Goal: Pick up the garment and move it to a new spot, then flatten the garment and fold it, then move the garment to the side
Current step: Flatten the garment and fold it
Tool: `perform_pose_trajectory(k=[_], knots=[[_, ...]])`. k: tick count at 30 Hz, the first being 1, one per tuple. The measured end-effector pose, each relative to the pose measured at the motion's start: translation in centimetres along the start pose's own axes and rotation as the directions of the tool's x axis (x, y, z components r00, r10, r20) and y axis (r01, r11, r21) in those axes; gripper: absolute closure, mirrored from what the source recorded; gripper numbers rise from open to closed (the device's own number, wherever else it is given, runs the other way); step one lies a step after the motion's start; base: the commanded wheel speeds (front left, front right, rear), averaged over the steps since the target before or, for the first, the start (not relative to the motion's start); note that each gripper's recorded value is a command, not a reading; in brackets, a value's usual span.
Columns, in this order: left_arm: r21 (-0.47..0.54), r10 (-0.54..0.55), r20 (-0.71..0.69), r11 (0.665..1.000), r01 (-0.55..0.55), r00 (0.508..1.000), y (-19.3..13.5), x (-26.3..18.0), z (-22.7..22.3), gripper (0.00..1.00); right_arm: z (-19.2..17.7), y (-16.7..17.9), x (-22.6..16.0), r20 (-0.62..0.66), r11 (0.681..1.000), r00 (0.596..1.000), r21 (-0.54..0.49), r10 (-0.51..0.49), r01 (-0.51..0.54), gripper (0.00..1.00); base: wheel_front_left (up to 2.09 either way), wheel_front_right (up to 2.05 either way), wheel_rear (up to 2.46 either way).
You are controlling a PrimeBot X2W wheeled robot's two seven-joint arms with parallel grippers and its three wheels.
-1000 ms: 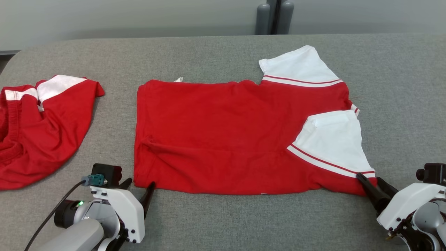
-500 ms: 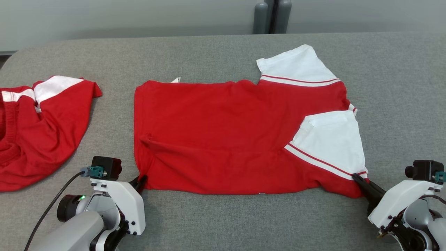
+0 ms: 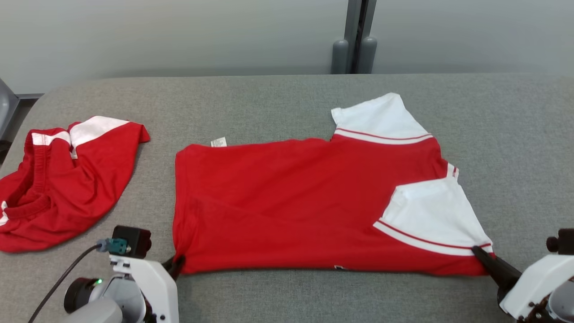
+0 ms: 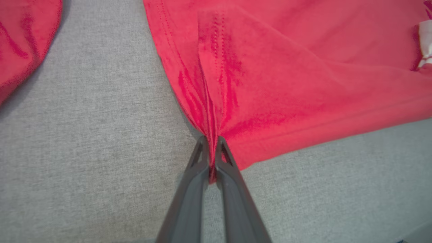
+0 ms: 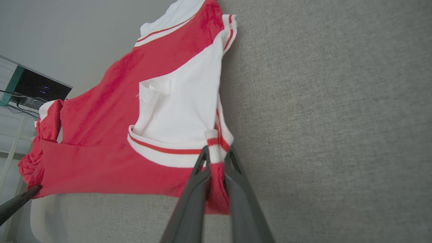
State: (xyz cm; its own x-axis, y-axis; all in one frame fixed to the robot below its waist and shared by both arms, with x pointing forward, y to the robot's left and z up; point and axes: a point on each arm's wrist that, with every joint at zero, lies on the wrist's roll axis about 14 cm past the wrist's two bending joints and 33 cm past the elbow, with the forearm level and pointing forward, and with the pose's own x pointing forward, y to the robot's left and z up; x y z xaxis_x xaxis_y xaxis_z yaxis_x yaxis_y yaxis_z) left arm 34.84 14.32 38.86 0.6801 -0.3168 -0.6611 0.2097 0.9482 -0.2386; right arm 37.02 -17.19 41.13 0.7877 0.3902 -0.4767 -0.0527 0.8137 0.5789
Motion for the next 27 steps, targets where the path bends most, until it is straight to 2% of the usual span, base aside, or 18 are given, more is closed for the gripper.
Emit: perform_pose_trajectory(k=[11,20,21,22,24,27], knots=[[-0.018,-0.009,-0.106,1.0,0.008,0.994,-1.0,-3.4,-3.9,1.0,-3.1,-0.7,-4.6,-0.069,0.998,0.998,0.059,-0.013,0.018,1.0,0.0,0.0,0.0],[-0.028,-0.008,-0.164,1.0,0.003,0.986,-1.4,-4.7,-5.2,1.0,-5.9,-1.4,-7.1,-0.139,0.991,0.988,0.111,-0.064,0.08,1.0,0.0,0.0,0.0],[-0.033,-0.01,-0.175,0.999,0.004,0.984,-1.6,-4.7,-5.4,0.83,-5.8,-1.3,-7.2,-0.138,0.99,0.988,0.11,-0.069,0.085,0.64,0.0,0.0,0.0],[-0.037,-0.016,-0.194,0.999,0.009,0.981,-1.8,-4.8,-5.8,0.04,-5.7,-1.2,-7.2,-0.135,0.99,0.988,0.111,-0.071,0.086,0.0,0.0,0.0,0.0],[-0.043,-0.025,-0.218,0.999,0.016,0.976,-2.1,-5.0,-6.4,0.0,-5.8,-1.1,-7.3,-0.137,0.989,0.988,0.114,-0.076,0.092,0.0,0.0,0.0,0.0],[-0.033,-0.013,-0.207,0.999,0.006,0.978,-1.9,-5.1,-6.0,0.0,-5.2,-0.8,-7.4,-0.124,0.99,0.989,0.104,-0.085,0.098,0.0,0.0,0.0,0.0]])
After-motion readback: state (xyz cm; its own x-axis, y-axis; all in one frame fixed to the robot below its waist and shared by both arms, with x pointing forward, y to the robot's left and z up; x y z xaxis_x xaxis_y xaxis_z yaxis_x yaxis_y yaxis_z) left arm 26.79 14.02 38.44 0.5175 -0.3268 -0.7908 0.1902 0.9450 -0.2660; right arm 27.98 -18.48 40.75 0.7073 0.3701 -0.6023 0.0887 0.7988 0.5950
